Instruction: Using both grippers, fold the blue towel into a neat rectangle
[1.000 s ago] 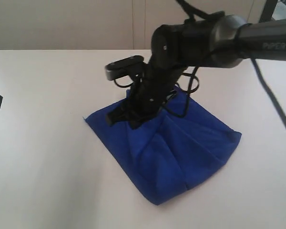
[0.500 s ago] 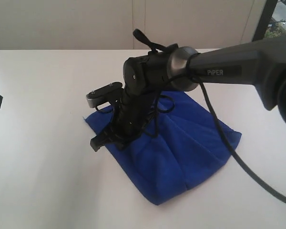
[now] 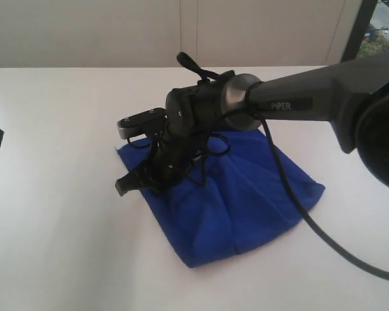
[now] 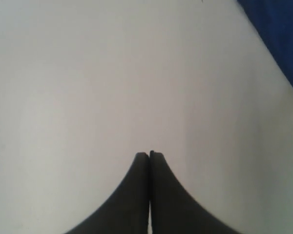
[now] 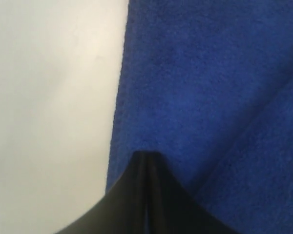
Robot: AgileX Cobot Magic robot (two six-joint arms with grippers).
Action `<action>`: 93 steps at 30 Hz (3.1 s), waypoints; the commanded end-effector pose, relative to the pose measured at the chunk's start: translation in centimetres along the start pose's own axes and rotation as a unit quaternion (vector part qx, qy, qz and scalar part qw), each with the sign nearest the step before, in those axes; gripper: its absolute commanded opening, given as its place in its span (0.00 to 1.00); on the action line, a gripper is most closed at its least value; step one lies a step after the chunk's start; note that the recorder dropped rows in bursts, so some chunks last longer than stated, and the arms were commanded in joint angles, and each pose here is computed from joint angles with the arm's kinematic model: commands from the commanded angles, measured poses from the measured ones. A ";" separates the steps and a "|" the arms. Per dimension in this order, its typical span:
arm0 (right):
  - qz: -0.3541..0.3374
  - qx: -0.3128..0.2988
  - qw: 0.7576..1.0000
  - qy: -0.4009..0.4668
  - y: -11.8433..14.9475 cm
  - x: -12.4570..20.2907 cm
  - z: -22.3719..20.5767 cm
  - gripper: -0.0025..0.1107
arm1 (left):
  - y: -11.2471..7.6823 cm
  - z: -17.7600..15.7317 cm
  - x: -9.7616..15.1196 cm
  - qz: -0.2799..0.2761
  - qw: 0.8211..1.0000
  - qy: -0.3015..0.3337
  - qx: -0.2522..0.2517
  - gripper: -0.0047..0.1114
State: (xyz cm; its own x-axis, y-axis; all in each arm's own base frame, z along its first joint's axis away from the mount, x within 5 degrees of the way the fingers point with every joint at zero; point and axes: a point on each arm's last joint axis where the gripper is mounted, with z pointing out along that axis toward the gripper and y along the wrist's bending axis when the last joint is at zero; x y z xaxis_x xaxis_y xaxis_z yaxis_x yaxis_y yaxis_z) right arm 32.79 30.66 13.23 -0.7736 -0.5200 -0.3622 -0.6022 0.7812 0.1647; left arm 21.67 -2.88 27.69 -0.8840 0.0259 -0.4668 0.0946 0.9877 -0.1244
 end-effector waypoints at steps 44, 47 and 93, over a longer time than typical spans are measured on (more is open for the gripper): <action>-0.046 0.011 0.993 0.110 3.3 2.1 -3.2 0.02 | 0.1 0.0 0.2 -0.001 1.000 0.004 0.000 0.04; -0.053 0.011 0.993 0.109 3.8 2.3 -2.9 0.02 | 0.1 0.0 0.2 -0.001 1.000 0.004 0.000 0.04; 0.100 -0.060 0.990 -0.073 4.3 -2.0 -7.2 0.02 | 0.1 0.0 0.2 -0.001 1.000 0.004 0.000 0.04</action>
State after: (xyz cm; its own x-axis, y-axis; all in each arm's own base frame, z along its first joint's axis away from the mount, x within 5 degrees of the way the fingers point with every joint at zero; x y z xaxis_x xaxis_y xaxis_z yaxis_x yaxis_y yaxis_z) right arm 29.39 34.13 18.47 -0.8566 -0.3260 -0.3999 -0.4714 0.8095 0.3499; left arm 21.67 -2.88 27.69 -0.8840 0.0259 -0.4668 0.0946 0.9877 -0.1244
